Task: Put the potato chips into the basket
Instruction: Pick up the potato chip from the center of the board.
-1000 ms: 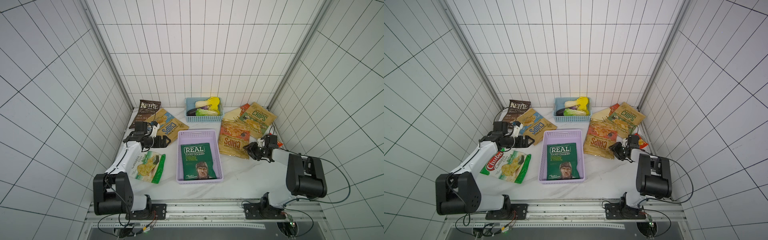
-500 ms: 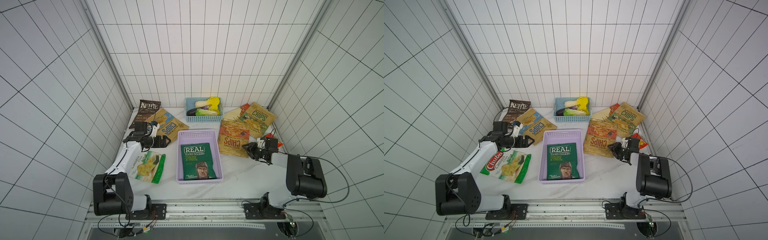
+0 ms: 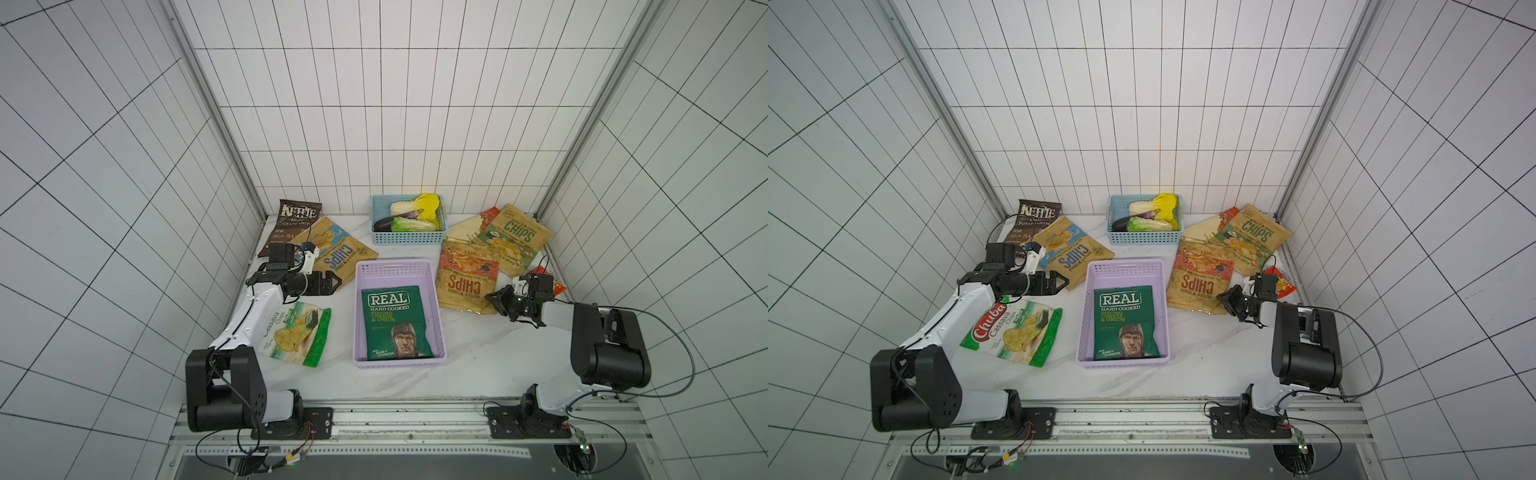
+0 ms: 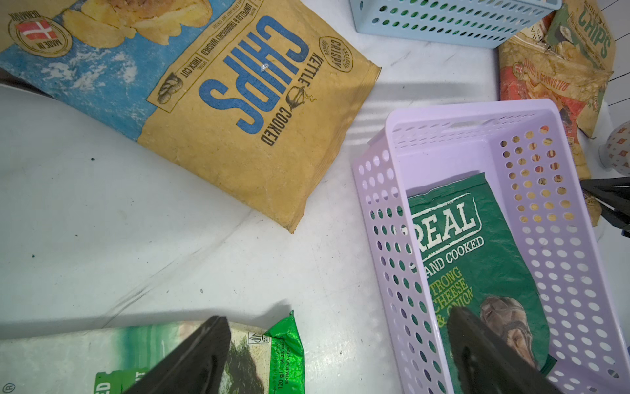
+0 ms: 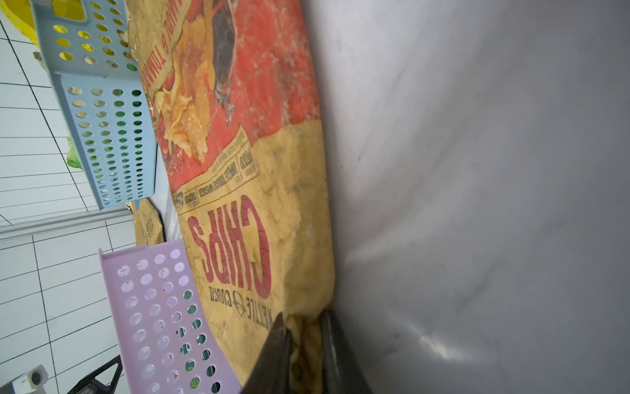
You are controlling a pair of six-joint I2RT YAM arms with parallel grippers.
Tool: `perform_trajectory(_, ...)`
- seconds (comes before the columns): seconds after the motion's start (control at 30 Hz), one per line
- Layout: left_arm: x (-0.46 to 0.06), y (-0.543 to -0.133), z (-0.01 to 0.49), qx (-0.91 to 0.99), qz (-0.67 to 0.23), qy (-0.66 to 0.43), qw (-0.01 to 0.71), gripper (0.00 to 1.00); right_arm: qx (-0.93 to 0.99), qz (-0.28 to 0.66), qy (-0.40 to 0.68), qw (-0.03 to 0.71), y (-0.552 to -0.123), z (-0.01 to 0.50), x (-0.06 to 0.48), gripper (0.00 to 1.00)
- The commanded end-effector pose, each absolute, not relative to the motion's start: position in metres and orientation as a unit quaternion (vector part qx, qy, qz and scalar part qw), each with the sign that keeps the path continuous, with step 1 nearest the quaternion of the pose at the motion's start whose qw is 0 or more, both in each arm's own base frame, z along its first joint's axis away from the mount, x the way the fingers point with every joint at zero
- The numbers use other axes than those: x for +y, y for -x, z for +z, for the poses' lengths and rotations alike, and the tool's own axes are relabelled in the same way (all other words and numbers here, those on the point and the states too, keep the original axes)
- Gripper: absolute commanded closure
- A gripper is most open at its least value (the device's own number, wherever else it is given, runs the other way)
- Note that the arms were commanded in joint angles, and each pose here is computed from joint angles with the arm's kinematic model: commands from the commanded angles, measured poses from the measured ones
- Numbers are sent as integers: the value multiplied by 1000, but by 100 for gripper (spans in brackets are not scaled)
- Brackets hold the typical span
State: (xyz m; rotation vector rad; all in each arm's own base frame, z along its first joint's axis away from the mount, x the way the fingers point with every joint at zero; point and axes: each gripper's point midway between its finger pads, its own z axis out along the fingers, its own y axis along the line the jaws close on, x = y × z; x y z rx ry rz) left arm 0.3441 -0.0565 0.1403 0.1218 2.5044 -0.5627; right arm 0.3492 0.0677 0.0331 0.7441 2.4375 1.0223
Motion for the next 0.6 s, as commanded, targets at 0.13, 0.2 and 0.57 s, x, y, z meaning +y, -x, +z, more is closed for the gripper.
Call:
perform_trajectory(0.13, -56, -350, 151, 930, -210, -54, 298, 3, 881, 332, -246, 229, -352, 77, 58, 100)
perform_trajectory(0.2, -56, -351, 150, 930, -211, -53, 297, 3, 883, 324, -234, 248, -351, 96, 56, 100)
perform_trajectory(0.57, -54, -351, 150, 930, -211, -48, 296, 2, 896, 288, -128, 313, -334, 212, 74, 100)
